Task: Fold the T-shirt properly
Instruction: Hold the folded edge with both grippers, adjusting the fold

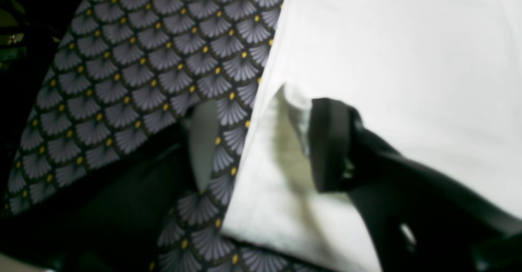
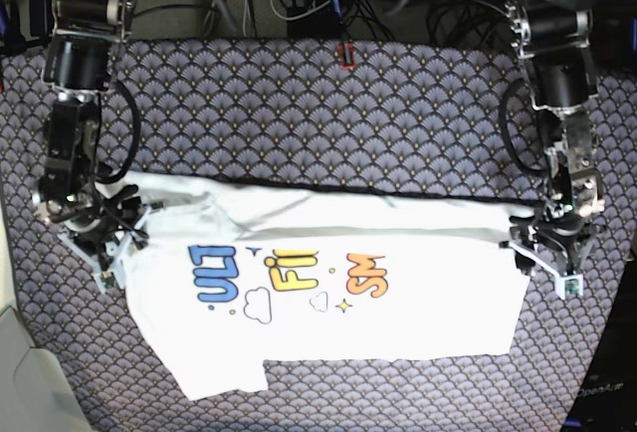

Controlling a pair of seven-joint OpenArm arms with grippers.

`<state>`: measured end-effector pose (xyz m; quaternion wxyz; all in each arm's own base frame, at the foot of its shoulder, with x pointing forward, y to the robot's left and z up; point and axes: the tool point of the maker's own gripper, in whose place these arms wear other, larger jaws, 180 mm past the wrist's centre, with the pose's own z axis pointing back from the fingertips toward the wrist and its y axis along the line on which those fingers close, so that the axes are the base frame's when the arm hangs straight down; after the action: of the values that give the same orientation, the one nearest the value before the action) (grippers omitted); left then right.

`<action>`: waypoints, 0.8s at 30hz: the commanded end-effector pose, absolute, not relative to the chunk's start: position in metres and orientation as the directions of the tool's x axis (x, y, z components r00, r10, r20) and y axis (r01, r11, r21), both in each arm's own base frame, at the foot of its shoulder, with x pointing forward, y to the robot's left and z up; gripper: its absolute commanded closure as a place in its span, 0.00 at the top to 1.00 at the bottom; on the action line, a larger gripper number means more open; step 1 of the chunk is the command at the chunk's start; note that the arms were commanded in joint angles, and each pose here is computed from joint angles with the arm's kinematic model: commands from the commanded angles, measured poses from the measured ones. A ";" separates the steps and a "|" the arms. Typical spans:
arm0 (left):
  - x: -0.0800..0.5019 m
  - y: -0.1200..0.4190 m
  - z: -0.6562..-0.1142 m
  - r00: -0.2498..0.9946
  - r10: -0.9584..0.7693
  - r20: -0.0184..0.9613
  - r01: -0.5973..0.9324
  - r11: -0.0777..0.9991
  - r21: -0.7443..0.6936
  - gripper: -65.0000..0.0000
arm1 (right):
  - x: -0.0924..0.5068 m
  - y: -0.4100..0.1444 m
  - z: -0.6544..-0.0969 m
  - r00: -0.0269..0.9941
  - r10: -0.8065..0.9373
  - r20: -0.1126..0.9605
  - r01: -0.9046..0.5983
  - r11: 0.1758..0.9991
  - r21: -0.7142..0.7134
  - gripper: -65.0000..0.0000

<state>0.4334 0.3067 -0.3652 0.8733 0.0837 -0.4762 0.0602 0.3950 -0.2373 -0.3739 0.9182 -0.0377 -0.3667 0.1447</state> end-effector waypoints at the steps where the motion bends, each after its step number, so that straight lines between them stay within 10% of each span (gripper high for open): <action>1: 0.445 0.317 -0.340 0.483 0.007 0.876 -0.199 0.975 0.102 0.65 | 0.408 -0.243 -0.350 0.640 0.303 0.707 -0.224 0.953 -0.205 0.47; 24: 0.382 0.347 -0.365 0.514 0.034 0.857 -0.271 0.955 0.124 0.68 | 0.351 -0.240 -0.326 0.560 0.358 0.747 -0.208 0.934 -0.292 0.47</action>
<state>0.3692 0.3396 -0.3866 0.8778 0.1125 -0.4566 0.0909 0.3408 -0.2371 -0.3448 0.8934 -0.0793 -0.4110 0.1632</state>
